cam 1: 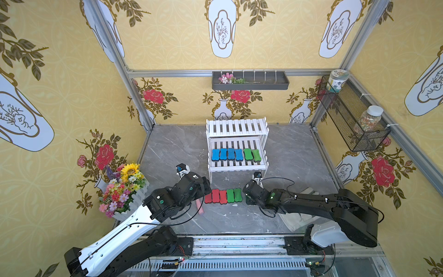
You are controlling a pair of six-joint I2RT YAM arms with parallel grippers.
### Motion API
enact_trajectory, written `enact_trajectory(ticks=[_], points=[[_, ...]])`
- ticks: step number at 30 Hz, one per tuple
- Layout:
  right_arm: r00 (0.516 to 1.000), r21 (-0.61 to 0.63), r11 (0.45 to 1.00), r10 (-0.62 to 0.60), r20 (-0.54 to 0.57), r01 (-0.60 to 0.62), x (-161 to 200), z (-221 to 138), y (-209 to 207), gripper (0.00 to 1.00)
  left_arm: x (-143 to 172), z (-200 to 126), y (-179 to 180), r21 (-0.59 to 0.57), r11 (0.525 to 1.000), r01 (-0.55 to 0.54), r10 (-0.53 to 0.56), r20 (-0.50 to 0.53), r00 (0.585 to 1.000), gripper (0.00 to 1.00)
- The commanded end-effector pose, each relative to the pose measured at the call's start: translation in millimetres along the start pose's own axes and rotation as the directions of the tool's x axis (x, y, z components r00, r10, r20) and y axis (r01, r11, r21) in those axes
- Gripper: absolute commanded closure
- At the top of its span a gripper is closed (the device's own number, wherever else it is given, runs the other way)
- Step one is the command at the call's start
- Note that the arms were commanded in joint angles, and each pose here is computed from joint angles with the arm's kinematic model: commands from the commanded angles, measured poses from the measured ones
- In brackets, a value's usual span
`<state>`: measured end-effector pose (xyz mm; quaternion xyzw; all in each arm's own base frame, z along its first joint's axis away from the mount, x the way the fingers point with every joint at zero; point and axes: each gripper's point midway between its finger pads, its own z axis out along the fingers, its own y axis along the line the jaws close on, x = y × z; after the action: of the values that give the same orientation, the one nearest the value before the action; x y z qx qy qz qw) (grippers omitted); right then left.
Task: Remove the whiteboard erasers from the shelf
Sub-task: Move the whiteboard eraser to the center of the board.
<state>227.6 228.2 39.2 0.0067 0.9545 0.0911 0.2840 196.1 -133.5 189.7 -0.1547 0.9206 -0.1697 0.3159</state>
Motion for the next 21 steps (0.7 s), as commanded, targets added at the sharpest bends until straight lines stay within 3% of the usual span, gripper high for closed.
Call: enact_trajectory(ticks=[1,9,21], points=[[1.000,0.035,0.999,0.007,-0.028,-0.006,8.0,2.9,-10.1,0.53,0.9,0.9,-0.7,0.004,1.000,-0.003,0.003,-0.005,1.000,0.00],[0.998,-0.013,1.000,0.002,-0.066,-0.003,19.5,11.4,-3.1,0.65,1.2,0.4,1.1,0.001,1.000,-0.004,0.004,-0.003,1.000,0.01],[0.997,-0.022,1.000,-0.022,-0.075,0.020,22.0,14.2,9.3,0.66,1.6,0.1,2.3,0.000,1.000,-0.003,0.003,-0.002,1.000,0.00]])
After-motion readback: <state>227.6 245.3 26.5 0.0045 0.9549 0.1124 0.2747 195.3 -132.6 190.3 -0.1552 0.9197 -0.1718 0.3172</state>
